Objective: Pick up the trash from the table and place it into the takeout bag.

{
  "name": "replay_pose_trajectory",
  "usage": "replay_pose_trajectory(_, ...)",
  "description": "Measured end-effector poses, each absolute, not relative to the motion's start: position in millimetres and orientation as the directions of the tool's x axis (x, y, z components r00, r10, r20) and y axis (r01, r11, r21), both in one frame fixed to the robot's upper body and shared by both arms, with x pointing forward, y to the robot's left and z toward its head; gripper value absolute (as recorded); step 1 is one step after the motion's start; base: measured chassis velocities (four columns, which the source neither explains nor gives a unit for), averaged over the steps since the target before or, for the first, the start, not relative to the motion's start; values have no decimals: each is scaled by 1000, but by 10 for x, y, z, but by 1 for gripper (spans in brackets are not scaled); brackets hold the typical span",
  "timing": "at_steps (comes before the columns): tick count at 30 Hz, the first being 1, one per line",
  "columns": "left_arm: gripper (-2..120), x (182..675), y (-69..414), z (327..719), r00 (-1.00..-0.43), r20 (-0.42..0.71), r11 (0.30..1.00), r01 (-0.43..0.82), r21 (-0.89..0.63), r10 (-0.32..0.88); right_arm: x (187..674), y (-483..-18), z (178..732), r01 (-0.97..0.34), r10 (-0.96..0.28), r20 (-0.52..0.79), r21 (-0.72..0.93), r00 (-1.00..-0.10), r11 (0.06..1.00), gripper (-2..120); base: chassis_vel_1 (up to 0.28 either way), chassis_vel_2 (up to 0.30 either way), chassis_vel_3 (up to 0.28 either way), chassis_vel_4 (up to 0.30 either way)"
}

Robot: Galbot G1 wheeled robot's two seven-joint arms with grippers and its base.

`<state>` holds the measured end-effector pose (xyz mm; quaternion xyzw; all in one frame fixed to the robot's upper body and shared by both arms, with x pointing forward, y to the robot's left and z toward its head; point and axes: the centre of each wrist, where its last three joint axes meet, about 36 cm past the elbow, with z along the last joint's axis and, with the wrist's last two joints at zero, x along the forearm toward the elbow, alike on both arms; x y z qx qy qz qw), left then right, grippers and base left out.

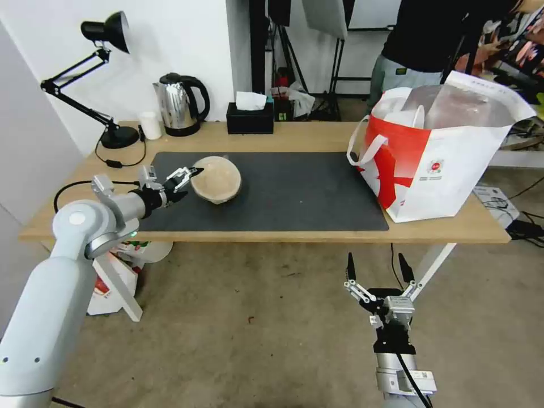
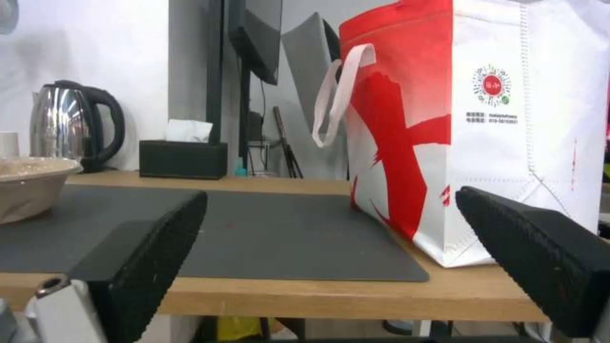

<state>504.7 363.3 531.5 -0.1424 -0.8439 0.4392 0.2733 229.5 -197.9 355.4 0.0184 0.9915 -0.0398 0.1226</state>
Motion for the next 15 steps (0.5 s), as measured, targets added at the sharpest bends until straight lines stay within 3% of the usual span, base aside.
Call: replay_pose_trajectory(15, 100, 5159, 3612, 5252, -806, 352, 579, -13, -815, 477, 2295, -1979, 3554, 46, 27, -245, -75, -969, 996, 100, 0, 0, 0, 0)
